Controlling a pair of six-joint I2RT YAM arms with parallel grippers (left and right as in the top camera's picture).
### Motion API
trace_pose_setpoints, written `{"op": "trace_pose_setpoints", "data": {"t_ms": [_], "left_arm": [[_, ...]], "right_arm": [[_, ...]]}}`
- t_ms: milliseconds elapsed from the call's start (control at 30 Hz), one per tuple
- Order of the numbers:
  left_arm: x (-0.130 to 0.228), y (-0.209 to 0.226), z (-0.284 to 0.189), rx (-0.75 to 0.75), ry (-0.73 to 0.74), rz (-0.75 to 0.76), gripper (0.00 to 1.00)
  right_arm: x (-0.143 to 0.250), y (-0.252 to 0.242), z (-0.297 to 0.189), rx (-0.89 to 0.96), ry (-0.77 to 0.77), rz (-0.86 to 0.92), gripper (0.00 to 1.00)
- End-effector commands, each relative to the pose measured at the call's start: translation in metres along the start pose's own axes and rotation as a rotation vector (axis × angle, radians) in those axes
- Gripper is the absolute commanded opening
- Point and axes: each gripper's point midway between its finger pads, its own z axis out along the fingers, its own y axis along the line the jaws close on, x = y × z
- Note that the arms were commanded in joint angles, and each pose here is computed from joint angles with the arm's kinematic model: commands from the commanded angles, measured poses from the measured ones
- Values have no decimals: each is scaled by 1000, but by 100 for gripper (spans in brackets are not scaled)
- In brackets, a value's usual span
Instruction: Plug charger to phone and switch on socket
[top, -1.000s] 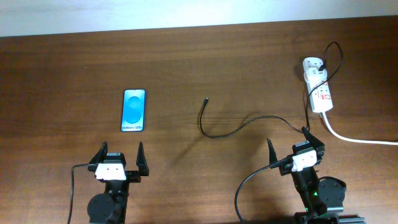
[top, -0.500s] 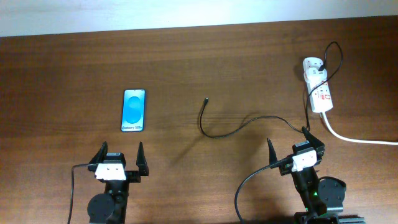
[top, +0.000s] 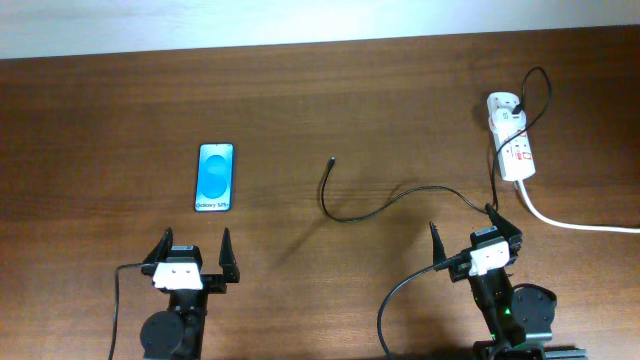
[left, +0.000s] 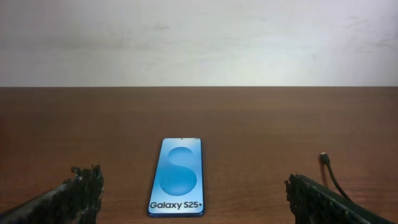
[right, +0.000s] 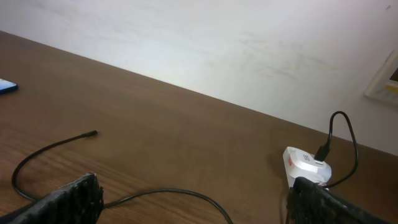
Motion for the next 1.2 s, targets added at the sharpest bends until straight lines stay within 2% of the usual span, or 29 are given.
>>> {"op": "trace_pose_setpoints", "data": {"t_ms": [0, 1167], "left_arm": [[0, 4, 0, -20, -5, 18, 99], [-25, 3, -2, -15, -99, 10, 99]], "right_arm": [[3, 1, 0, -2, 2, 5, 99], [3, 1, 0, -2, 2, 5, 99]]}}
